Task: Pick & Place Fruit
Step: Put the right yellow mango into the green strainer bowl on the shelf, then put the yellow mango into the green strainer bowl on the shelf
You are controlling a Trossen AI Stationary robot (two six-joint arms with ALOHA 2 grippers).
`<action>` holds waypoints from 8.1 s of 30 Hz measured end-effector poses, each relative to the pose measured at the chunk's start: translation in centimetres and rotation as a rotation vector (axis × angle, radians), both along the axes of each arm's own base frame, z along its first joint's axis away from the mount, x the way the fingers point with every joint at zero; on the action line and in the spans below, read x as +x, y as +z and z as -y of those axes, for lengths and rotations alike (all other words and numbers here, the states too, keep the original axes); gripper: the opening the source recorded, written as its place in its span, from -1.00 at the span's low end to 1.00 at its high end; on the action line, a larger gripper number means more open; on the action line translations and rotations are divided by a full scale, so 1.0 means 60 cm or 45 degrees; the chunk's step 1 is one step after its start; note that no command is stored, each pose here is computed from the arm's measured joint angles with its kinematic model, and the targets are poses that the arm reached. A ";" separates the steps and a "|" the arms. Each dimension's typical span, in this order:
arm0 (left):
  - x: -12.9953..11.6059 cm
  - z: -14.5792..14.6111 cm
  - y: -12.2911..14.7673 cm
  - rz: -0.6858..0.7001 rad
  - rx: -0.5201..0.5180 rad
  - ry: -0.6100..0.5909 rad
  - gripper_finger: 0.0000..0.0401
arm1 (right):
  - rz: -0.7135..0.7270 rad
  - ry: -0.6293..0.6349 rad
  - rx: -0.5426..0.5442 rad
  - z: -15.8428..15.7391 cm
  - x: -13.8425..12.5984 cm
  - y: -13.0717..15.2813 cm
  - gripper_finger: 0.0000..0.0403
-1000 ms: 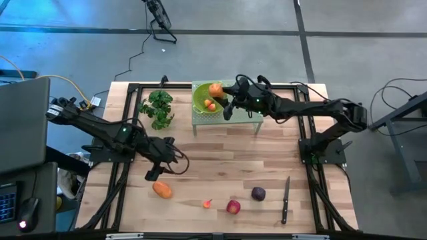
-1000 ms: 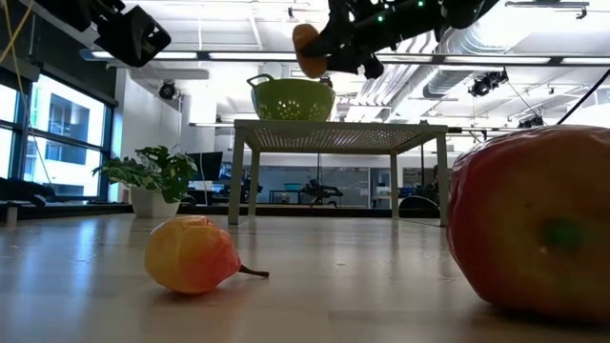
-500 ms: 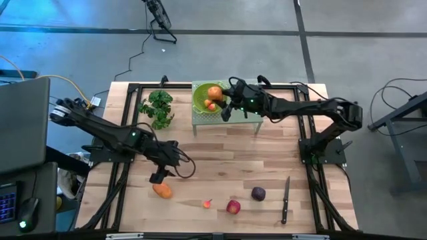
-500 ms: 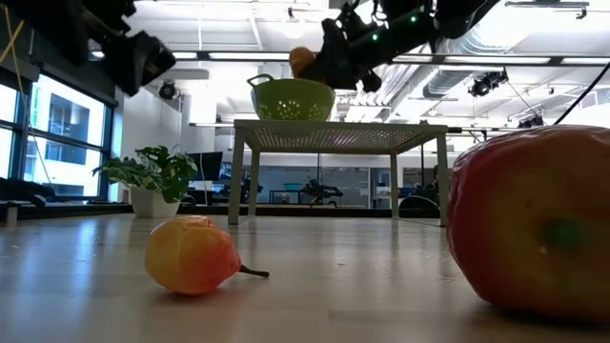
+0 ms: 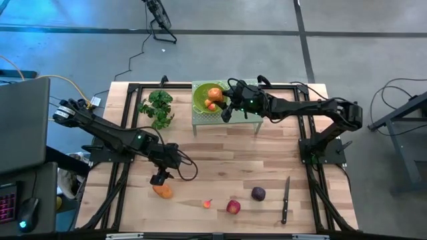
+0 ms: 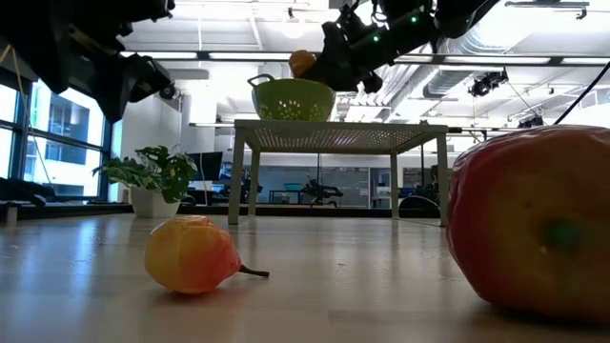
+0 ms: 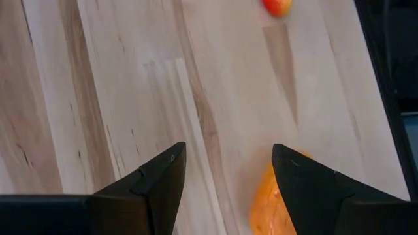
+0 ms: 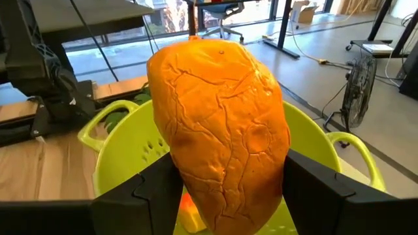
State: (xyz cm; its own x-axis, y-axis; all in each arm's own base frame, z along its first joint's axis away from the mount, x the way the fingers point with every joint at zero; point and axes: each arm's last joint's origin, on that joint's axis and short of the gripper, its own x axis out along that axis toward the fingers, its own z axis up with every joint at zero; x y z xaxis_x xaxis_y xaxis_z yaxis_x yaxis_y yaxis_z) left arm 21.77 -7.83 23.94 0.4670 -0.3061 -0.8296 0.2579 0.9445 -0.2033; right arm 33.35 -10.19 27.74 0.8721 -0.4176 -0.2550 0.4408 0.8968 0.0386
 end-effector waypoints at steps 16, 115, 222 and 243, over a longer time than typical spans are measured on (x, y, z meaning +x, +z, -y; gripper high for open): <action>0.011 -0.013 -0.010 -0.022 0.081 0.323 0.11 | -0.008 0.002 -0.007 0.000 0.000 0.000 0.39; -0.004 0.040 0.012 -0.043 -0.008 -0.053 0.90 | -0.191 -0.112 0.202 -0.252 -0.316 -0.038 0.40; 0.023 0.085 0.156 0.585 0.833 0.078 0.19 | -0.132 0.030 0.379 -0.267 -0.297 -0.039 0.40; 0.033 -0.127 0.239 0.762 0.830 0.726 0.19 | -0.212 0.142 0.340 -0.325 -0.277 -0.070 0.40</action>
State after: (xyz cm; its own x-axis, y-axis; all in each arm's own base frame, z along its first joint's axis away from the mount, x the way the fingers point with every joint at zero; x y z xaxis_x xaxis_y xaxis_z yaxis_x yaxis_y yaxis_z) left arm 23.73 -0.20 38.27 0.7894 0.5106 -0.3408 -0.3687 0.8382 0.4018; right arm 16.76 9.30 23.53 0.8458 -0.2211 -0.4856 0.3605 0.9078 0.2145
